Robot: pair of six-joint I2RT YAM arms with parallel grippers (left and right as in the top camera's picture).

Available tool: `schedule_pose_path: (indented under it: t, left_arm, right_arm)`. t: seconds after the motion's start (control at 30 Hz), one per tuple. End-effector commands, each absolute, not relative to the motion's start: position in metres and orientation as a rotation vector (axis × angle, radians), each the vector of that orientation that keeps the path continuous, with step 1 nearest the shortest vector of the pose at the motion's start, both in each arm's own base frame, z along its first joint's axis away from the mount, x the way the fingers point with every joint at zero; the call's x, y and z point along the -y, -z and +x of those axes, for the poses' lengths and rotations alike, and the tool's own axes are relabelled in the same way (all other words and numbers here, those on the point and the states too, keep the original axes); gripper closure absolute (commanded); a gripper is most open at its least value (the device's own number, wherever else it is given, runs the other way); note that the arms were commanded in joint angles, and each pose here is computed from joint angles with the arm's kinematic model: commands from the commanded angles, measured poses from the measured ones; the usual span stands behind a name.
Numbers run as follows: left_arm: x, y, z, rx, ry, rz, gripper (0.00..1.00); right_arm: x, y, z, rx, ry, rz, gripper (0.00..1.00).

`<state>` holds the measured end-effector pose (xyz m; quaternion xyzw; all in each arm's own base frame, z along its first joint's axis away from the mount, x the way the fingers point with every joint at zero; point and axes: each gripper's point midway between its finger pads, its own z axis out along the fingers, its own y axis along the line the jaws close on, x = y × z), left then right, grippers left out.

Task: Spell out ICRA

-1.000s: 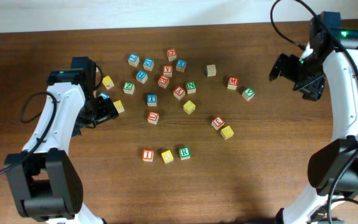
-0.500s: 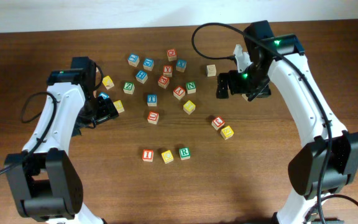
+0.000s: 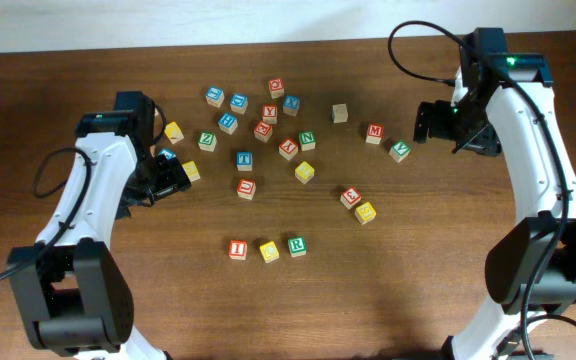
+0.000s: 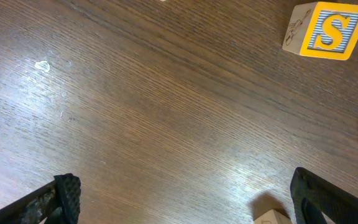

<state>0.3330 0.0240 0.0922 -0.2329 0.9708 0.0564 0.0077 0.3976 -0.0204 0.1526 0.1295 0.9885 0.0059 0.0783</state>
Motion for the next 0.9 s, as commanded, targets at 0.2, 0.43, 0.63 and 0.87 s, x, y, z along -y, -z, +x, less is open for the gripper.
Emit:
schedule_pose_path:
  t: [0.2,0.43,0.63,0.87]
  left_arm:
    - [-0.003,-0.091,0.342,-3.025,0.027,-0.769,0.01]
    - [-0.034,-0.102,0.407,-2.774,0.09,-0.643,0.07]
    - [-0.064,-0.146,0.457,-2.625,-0.008,-0.123,0.01]
    - [-0.069,-0.098,0.49,-2.642,-0.01,-0.114,0.01]
  right_arm:
    - [0.023,-0.15,0.397,-2.961,0.0,0.405,0.02]
    - [0.023,-0.15,0.397,-2.961,0.0,0.405,0.02]
    - [0.023,-0.15,0.397,-2.961,0.0,0.405,0.02]
    - [0.023,-0.15,0.397,-2.961,0.0,0.405,0.02]
